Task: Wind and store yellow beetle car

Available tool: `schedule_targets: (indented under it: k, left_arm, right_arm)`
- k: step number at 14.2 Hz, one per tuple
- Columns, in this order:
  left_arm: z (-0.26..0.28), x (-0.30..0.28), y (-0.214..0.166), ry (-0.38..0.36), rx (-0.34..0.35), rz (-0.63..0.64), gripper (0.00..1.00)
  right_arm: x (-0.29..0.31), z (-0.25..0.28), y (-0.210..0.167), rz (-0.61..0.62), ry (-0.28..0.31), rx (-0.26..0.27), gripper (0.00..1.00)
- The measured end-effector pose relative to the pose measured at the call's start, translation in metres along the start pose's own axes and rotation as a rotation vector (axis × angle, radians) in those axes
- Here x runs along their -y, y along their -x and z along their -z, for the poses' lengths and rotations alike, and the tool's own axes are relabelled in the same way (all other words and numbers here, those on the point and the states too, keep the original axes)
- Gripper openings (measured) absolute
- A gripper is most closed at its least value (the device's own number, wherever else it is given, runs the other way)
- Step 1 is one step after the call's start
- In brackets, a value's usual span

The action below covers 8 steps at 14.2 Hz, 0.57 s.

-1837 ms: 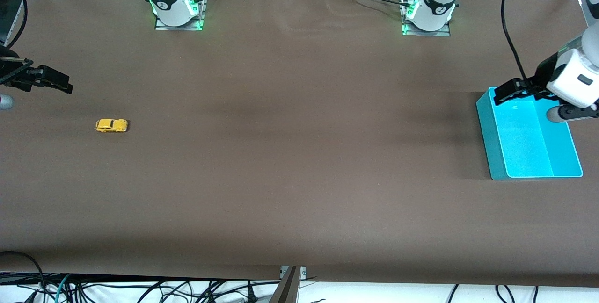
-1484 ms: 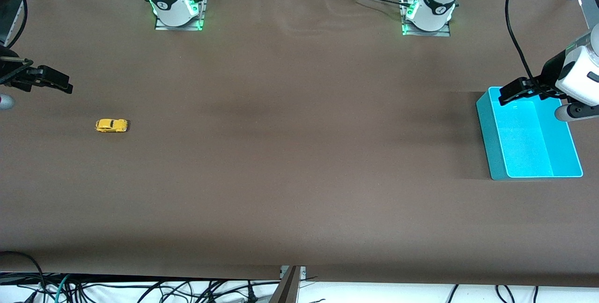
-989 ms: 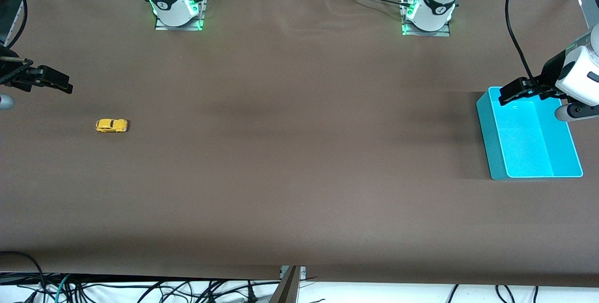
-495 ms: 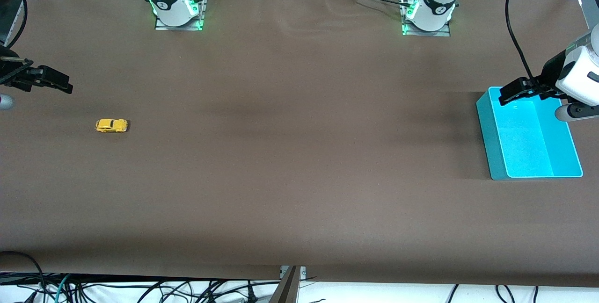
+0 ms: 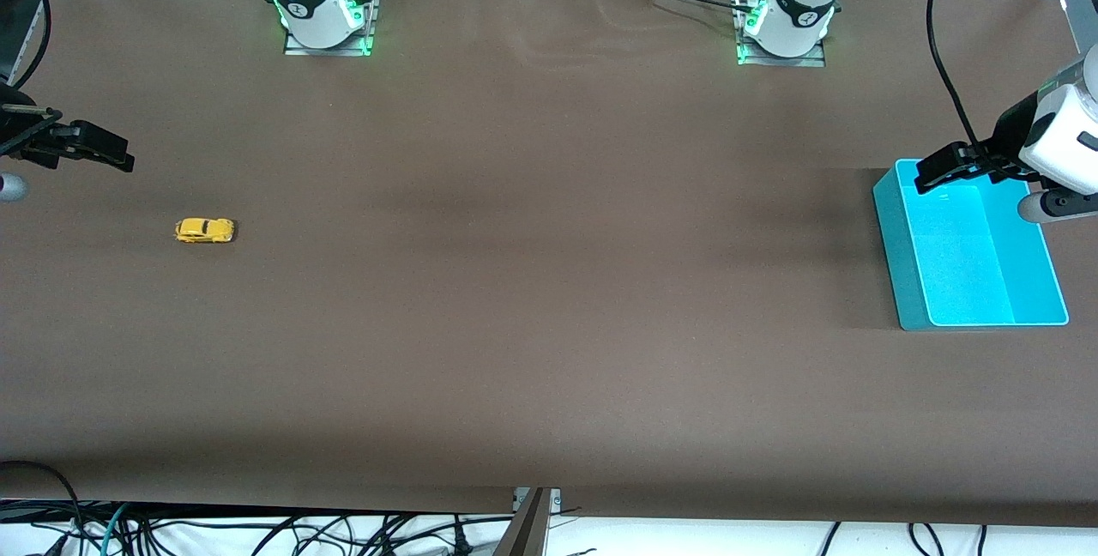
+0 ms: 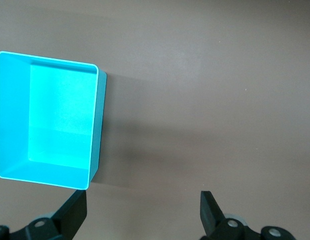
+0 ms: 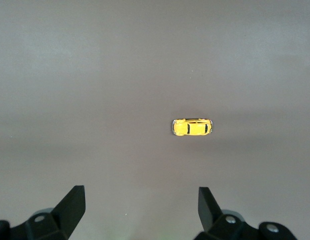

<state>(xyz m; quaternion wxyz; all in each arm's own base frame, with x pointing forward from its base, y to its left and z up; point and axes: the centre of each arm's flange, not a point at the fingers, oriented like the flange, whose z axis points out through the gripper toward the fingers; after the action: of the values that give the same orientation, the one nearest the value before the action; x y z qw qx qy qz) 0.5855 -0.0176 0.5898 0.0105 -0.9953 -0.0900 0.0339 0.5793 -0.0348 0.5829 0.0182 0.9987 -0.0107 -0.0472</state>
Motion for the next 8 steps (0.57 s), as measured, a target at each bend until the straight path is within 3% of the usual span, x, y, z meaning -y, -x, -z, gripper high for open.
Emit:
schedule_targets:
  k: [8]
  left_arm:
    - [0.0,0.001,0.0,0.0,0.0,0.002,1.0]
  right_arm:
    - [0.013,-0.003,-0.002,0.023,0.002,0.005,1.0]
